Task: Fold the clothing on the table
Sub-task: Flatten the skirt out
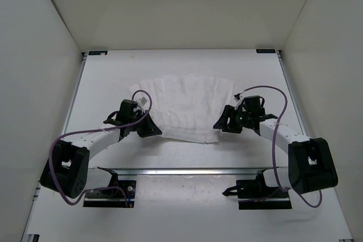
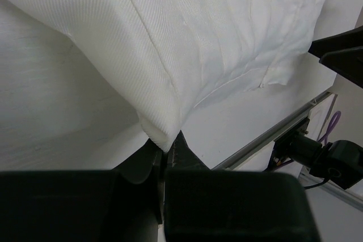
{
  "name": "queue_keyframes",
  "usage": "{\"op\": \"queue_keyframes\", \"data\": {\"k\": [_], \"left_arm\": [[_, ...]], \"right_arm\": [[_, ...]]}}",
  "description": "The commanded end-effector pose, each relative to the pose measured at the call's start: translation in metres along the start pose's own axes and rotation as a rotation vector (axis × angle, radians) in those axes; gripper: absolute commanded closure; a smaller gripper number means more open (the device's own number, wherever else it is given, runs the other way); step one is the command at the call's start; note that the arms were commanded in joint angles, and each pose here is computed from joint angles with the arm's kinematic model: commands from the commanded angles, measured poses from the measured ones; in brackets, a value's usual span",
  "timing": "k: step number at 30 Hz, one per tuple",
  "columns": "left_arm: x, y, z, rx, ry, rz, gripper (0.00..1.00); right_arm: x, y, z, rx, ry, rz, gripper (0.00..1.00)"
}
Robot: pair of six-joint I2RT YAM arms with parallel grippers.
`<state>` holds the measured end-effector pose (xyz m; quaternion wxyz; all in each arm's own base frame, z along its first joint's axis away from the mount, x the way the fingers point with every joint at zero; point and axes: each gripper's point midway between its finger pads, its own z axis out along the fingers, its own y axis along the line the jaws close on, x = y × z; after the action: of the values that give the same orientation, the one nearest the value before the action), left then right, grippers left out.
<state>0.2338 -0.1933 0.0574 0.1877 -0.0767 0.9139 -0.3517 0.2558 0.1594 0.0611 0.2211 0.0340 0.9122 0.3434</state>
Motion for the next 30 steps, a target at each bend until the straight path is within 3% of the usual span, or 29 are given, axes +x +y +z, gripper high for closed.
{"op": "queue_keyframes", "data": {"k": [1, 9, 17, 22, 28, 30], "left_arm": [[-0.004, -0.003, 0.002, 0.012, -0.022, -0.003, 1.0], [-0.007, -0.001, 0.007, 0.023, -0.029, -0.05, 1.0], [-0.004, 0.0, 0.006, 0.031, -0.019, -0.061, 1.0], [-0.004, -0.001, 0.006, 0.031, -0.019, -0.057, 1.0], [-0.005, 0.001, 0.006, 0.026, -0.019, -0.062, 1.0], [-0.004, 0.001, 0.006, 0.027, -0.017, -0.058, 1.0]], "right_arm": [[-0.004, 0.002, -0.007, -0.004, -0.033, -0.028, 0.44], [0.031, 0.001, 0.001, 0.025, 0.086, -0.033, 0.51], [0.058, -0.013, 0.002, 0.056, 0.095, -0.01, 0.47], [0.052, -0.015, 0.01, 0.088, 0.084, -0.006, 0.48], [0.054, -0.014, 0.022, 0.122, 0.126, -0.025, 0.69], [0.055, -0.017, 0.023, 0.124, 0.132, -0.012, 0.89]]}}
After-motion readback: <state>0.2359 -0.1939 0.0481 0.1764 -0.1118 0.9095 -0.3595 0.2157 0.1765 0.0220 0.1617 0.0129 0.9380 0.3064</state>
